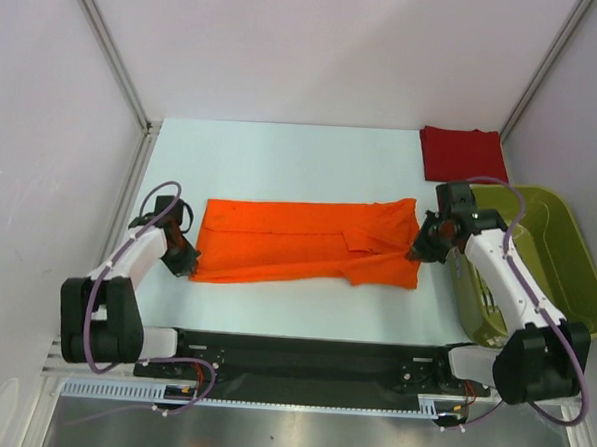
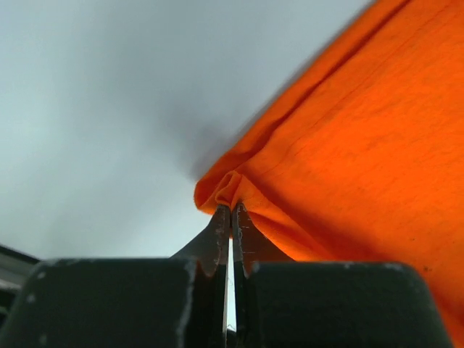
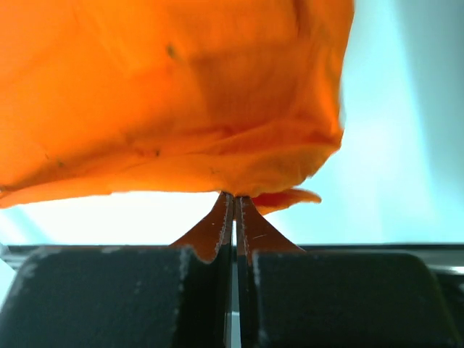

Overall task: Fold and stack the t-shirts
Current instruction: Fold the tshirt

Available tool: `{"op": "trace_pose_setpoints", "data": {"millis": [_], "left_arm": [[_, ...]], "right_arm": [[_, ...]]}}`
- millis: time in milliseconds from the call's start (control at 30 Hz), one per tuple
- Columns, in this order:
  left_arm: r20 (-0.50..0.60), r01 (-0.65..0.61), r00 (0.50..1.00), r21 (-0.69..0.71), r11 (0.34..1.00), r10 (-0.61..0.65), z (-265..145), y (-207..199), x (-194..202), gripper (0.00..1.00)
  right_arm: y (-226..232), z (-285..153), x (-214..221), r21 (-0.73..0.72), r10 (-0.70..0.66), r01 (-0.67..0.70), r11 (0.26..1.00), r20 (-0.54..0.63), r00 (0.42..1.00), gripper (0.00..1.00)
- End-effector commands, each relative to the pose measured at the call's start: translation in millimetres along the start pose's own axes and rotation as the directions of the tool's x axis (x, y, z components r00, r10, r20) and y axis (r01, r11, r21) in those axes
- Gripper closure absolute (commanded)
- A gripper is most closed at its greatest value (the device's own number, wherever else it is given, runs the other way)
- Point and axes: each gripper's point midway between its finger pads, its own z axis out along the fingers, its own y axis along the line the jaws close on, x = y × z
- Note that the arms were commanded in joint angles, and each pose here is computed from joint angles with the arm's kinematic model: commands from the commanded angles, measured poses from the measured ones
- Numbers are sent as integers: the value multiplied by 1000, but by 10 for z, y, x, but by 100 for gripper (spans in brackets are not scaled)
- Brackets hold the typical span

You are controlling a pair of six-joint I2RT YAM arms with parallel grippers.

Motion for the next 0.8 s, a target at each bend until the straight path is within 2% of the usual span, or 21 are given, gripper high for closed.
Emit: {"op": "trace_pose_setpoints", "data": {"millis": [0,133,233,467,600,767], "left_arm": [[18,-93,996,101,990,92,-16,-326,-166,100],[3,-123,992,206,971,125,-21,-593,-206,100],[32,-152,988,254,955,149,-74,-785,-358,99],[25,-152,988,194,969,150,-36,-815,-506,100],[97,-154,985,166,974,139,-89,-810,-679,100],[100,-154,984,88,984,145,-23,-747,-786,100]], "right_arm": [[51,-99,-421,17,-74,73,997,92,993,100],[75,-21,-609,40,-92,89,995,94,991,100],[97,55,-752,44,-94,90,995,105,990,100],[143,333,-837,45,-111,109,993,36,993,100],[184,437,-900,34,-125,124,992,25,992,100],[206,529,-961,40,-150,150,988,-2,989,100]]}}
